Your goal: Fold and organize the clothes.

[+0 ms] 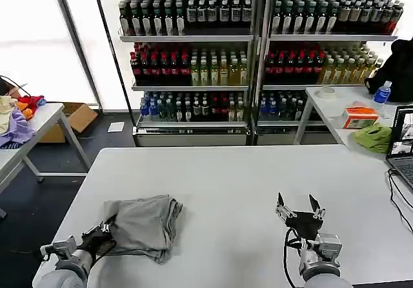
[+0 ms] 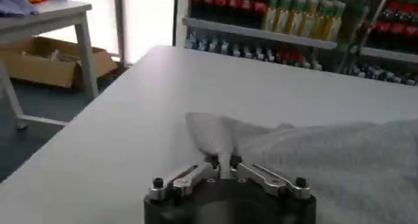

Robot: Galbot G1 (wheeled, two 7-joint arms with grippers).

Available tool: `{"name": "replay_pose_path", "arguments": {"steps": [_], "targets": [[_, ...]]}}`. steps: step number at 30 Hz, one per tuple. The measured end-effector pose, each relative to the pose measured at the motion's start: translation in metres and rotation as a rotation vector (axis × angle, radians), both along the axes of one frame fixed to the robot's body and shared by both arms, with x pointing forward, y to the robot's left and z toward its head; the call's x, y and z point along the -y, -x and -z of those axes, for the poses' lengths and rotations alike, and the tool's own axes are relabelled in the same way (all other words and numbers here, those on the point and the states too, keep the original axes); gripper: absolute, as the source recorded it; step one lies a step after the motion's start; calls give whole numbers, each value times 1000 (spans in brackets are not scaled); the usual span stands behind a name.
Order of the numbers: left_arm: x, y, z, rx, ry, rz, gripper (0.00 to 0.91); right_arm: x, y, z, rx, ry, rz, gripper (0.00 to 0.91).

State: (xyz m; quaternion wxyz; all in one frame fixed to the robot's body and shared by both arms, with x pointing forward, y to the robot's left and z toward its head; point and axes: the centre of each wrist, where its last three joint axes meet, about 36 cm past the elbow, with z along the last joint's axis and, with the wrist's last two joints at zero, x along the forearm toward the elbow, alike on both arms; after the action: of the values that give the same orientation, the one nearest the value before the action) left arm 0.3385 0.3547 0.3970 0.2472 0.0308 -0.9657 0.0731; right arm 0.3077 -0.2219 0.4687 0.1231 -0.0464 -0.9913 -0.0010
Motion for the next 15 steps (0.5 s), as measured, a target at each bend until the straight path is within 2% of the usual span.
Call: {"name": "replay_pose_path", "arguments": {"steps": [6, 11, 15], "targets": [[-42, 0, -31, 55, -81, -61, 0, -2, -2, 0, 2, -4, -8, 907], [-81, 2, -69, 107, -209, -90, 0, -3, -2, 2, 1, -9, -5, 907], [-87, 4, -94, 142, -294, -66, 0, -2, -1, 2, -1, -10, 2, 907]]}}
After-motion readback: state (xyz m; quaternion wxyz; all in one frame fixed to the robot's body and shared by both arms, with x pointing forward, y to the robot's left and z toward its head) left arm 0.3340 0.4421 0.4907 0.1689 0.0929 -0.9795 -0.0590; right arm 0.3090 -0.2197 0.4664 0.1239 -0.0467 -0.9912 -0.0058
